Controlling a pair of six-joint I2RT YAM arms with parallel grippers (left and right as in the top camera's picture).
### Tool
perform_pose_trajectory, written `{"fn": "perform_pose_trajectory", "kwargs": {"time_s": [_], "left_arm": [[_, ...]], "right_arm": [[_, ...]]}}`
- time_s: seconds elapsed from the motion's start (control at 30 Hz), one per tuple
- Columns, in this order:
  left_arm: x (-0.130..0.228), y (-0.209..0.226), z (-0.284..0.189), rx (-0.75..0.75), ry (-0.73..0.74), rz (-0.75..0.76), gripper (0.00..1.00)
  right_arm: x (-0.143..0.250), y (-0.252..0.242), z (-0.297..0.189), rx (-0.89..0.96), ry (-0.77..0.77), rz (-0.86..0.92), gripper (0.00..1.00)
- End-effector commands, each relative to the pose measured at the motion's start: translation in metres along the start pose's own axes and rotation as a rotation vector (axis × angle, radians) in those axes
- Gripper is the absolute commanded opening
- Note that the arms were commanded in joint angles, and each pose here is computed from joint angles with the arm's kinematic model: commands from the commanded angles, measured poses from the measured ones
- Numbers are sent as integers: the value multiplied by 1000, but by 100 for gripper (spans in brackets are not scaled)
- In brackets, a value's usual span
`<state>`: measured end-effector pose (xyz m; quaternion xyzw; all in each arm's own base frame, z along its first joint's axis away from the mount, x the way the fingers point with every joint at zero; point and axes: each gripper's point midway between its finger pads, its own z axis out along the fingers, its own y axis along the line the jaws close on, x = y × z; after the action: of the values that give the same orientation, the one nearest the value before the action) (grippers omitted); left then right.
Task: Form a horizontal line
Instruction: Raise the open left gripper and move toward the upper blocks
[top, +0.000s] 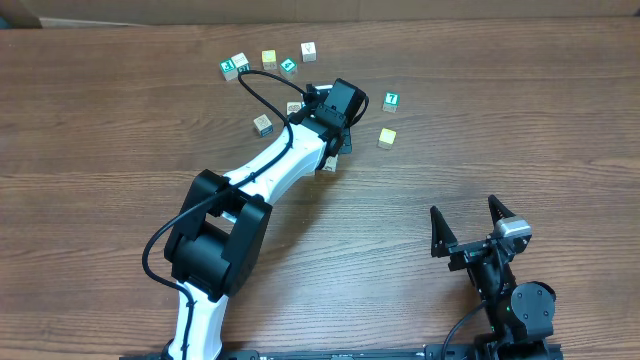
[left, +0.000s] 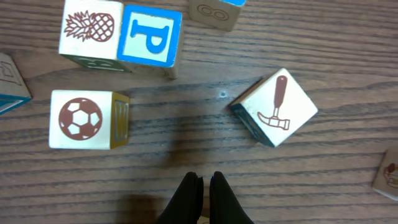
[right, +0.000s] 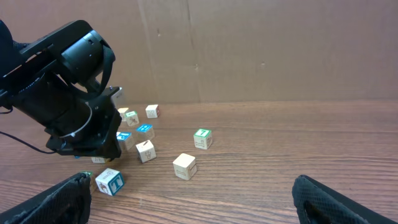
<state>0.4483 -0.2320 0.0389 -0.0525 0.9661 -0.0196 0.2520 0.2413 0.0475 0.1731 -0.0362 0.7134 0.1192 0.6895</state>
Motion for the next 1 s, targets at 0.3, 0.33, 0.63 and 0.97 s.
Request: {"fn": "perform_pose_trajectory", "kwargs": {"time_s": [0.3,0.33,0.63,0.97], "left_arm": [[8,-17,0,31,11,33,4],[9,-16,1,29,14,34,4],[24,-8,10,-10,66,51,4],[29,-5,10,-27,79,59,4]], "right_arm": [[2,-2,0,11,-1,-4,100],[2,-2,0,11,-1,-4,100],[2,-2,0,11,-1,-4,100],[2,-2,0,11,-1,-4,100]]}}
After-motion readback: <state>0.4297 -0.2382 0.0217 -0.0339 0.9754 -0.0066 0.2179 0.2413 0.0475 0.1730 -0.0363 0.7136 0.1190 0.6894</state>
